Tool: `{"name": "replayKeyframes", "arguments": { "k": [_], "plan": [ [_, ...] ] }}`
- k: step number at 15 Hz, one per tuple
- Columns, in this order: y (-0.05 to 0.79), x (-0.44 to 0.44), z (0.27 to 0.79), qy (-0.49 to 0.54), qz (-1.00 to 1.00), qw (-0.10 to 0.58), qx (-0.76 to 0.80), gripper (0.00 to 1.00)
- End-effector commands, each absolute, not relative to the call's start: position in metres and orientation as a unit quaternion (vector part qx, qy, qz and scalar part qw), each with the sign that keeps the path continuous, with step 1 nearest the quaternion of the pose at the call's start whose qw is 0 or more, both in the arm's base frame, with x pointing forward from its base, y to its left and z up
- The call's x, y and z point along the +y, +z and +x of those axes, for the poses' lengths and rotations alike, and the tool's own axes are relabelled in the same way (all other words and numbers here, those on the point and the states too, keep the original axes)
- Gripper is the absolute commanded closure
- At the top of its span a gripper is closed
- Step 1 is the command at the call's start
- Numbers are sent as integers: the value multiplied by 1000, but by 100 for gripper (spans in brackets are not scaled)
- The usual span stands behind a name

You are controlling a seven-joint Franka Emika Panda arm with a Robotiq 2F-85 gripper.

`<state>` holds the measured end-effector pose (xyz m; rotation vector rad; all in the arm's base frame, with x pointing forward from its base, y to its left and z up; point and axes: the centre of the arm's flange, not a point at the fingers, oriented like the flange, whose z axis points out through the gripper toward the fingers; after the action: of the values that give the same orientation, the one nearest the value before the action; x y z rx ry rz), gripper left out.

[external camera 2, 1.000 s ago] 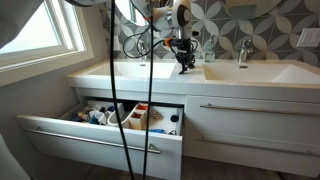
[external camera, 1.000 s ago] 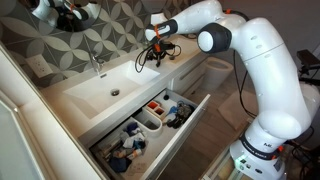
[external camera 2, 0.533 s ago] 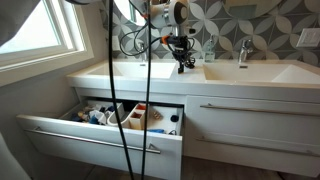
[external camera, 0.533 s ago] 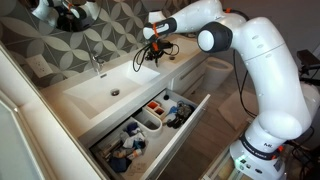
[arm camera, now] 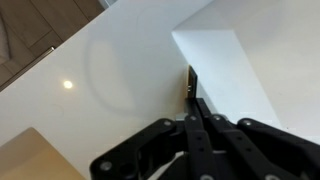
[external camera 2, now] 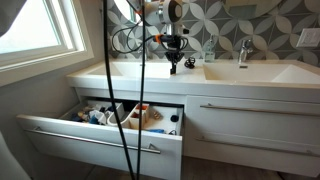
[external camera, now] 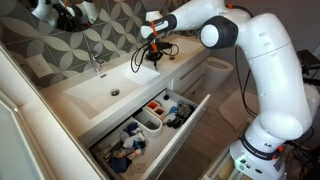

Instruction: Move the black and yellow object on the counter top and put it in the opened drawer

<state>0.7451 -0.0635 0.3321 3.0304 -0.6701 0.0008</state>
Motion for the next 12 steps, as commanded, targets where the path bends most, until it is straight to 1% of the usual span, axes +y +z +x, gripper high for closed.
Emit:
{"name": "replayKeyframes", "arguments": {
  "k": [1,5,8,10,12],
  "plan": [
    [316,-38,697,-34,984,24,-173,99],
    [296,-4,664,-28,991,44,-121,99],
    [280,22,653,15,994,52,-96,99],
    [274,34,646,39,995,45,-82,99],
    [279,43,641,72,993,46,-76,99]
  ]
}}
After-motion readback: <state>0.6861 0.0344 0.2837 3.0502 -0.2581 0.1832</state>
